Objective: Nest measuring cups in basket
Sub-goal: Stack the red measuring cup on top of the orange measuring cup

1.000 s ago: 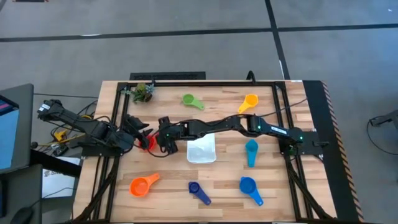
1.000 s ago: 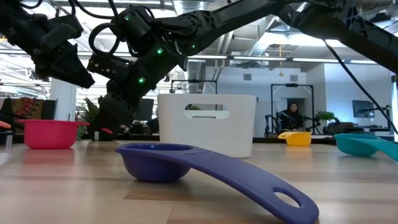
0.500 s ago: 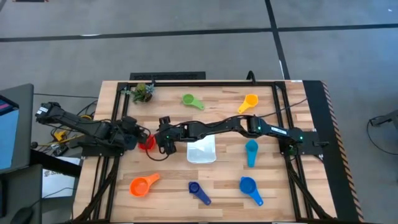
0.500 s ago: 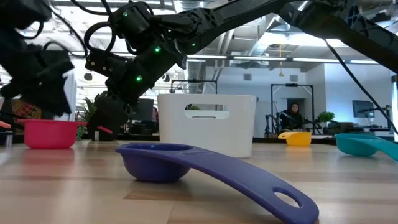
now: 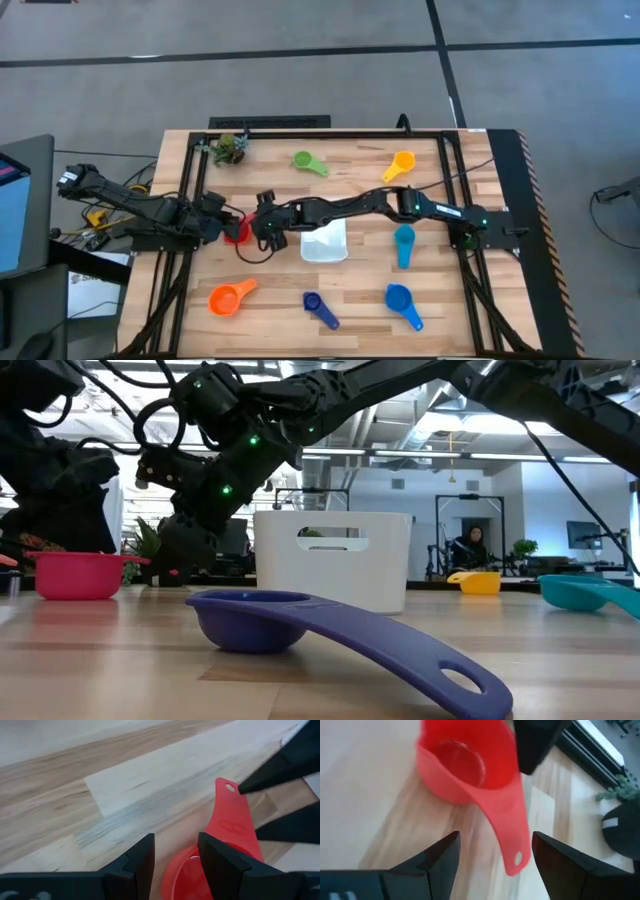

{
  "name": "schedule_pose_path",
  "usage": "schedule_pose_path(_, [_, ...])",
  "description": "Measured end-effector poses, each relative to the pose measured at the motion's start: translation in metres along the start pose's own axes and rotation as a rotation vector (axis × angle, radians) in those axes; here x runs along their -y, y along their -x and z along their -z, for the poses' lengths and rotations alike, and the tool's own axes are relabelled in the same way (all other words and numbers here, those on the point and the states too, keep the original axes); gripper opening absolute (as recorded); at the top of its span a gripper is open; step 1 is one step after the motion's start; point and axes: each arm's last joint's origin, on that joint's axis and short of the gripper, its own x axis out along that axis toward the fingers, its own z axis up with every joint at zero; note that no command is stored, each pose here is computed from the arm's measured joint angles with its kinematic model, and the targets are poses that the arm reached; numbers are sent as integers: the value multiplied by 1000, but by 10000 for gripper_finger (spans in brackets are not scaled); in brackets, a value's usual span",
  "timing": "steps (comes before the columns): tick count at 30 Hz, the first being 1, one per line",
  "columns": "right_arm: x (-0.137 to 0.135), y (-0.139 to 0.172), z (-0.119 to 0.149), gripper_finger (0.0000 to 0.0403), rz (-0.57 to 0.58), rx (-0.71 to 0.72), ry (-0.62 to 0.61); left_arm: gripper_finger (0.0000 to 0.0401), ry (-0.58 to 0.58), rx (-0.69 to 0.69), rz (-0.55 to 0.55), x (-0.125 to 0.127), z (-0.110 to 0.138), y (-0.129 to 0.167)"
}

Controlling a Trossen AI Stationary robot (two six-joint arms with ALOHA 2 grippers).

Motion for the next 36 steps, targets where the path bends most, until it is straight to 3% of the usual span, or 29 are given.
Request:
schedule_pose_path(8, [5, -1, -3, 270, 34, 43, 0, 139, -1, 1, -2, 2, 1, -2])
schedule_pose_path(18, [-2, 0, -1, 270, 4, -5, 26, 139, -8, -9, -18, 7, 3, -7])
schedule_pose_path(26, [-8, -12, 6, 270, 13, 3, 4, 139, -3, -1, 31, 13, 2, -9])
schedule_pose_path(36, [-12, -17, 8, 266, 115, -37, -16, 139, -5, -4, 35, 13, 2, -9])
